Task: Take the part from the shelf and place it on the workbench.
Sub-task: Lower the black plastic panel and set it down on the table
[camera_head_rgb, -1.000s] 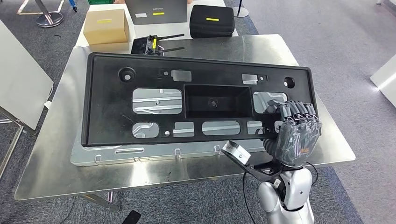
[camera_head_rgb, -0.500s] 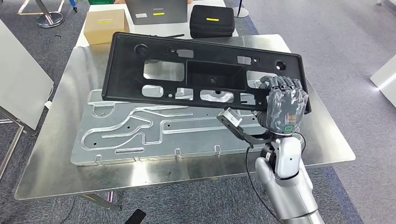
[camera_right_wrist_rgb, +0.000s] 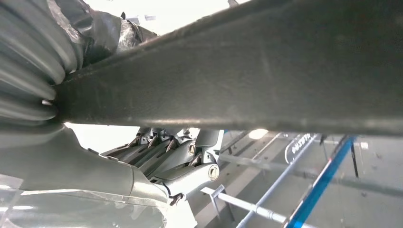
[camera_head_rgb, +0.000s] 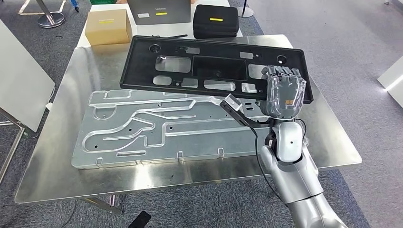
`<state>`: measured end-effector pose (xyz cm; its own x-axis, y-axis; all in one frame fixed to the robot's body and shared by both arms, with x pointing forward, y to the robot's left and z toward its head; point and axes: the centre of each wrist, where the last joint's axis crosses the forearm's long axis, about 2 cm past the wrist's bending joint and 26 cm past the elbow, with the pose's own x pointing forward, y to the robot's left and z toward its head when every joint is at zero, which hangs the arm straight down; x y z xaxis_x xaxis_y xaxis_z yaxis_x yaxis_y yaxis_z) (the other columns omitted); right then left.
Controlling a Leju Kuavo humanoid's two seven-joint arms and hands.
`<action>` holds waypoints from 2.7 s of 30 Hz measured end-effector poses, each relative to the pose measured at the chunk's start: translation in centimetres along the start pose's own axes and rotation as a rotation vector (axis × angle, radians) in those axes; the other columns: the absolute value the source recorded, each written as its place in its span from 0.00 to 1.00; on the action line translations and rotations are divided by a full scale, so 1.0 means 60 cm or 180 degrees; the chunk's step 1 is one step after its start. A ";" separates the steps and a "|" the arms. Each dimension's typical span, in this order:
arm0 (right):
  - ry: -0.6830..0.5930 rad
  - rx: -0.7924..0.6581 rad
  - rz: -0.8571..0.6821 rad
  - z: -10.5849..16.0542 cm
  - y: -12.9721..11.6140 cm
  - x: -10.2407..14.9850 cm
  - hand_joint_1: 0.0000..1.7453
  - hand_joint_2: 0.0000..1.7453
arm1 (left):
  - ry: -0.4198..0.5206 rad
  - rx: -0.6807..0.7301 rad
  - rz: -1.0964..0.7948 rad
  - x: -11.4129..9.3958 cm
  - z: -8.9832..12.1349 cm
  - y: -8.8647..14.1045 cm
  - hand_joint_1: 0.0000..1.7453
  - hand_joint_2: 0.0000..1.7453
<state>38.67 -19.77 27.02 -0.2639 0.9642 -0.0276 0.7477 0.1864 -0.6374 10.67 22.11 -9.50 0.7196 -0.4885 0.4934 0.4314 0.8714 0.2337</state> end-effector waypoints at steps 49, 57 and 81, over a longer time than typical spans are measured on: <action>-0.0016 0.1877 0.0255 0.163 0.164 0.025 0.00 0.50 | 0.0031 -0.0041 -0.0189 0.025 -0.006 -0.001 0.00 0.00; -0.0071 0.1511 0.0085 0.148 0.148 0.041 0.00 0.00 | 0.0062 0.0002 -0.0155 0.022 -0.005 -0.002 0.00 0.00; -0.0806 0.0809 -0.0279 0.072 0.012 0.001 0.00 0.00 | 0.0122 0.0087 0.0119 -0.008 0.006 -0.011 0.00 0.00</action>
<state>36.57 -20.36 23.23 -0.4864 0.8635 -0.1337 0.5488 0.1827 -0.8158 9.84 21.80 -9.63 0.7555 -0.4564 0.4700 0.3890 0.8898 0.2388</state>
